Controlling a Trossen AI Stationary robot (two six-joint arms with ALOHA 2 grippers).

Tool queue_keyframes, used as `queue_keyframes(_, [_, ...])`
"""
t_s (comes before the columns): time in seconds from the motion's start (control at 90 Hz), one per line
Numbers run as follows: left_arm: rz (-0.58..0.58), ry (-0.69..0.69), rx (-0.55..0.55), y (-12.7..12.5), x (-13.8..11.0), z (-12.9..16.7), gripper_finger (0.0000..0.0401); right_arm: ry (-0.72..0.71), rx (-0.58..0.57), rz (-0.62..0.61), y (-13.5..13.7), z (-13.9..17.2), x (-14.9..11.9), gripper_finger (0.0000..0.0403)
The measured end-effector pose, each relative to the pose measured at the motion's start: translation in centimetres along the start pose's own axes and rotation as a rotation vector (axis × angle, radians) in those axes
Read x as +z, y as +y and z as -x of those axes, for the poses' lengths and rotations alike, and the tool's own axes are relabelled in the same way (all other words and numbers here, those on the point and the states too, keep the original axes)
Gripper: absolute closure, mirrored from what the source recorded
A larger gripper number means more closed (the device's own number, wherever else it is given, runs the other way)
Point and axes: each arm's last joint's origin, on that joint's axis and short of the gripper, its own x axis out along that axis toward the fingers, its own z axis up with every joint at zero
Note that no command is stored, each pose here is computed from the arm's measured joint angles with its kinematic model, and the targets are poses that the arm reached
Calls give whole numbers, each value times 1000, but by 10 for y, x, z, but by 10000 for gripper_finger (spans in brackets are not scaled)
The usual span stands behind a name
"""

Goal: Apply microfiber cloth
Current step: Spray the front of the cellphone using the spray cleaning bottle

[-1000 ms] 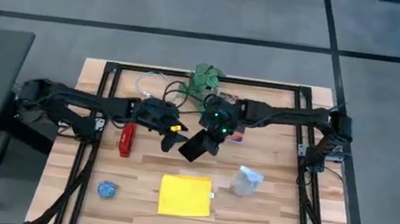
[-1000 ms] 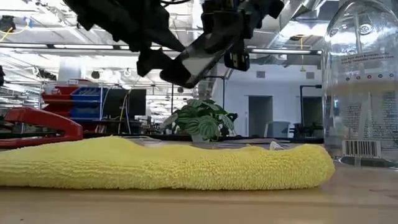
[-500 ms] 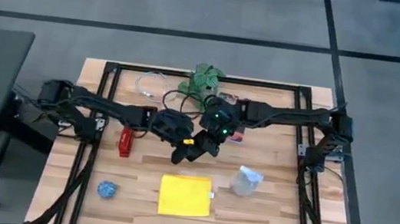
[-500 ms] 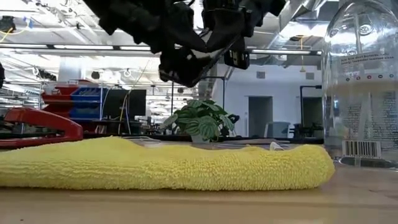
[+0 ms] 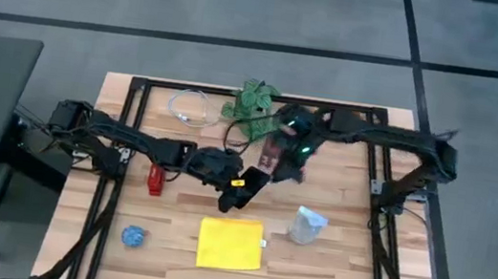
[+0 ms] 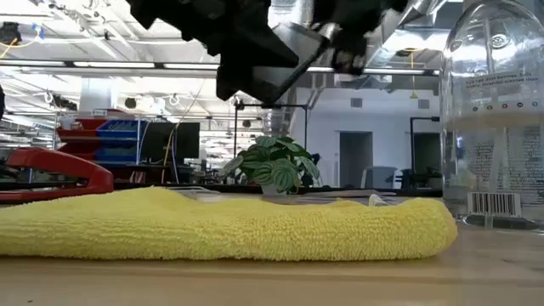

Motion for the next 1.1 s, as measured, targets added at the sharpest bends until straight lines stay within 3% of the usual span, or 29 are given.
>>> queue_keyframes(0.178, [102, -90, 96, -17, -12, 1, 399, 20, -56, 103, 19, 70, -44, 212])
queue_keyframes(0.289, [185, -167, 152, -25, -17, 3, 400, 89, -55, 200, 36, 97, -78, 204])
queue_keyframes(0.5, [304, -322, 244, -30, -16, 6, 400, 22, 114, 326, 61, 99, -130, 201])
queue_keyframes(0.689, [321, -439, 268, -50, 1, 8, 401, 73, 146, 361, 51, 76, -176, 169])
queue_keyframes(0.9, [326, -531, 326, -79, 15, 2, 401, -26, 157, 484, 42, 57, -180, 112])
queue_keyframes(1.1, [317, -458, 423, -102, 16, -17, 401, -131, 167, 631, 37, 41, -159, 77])
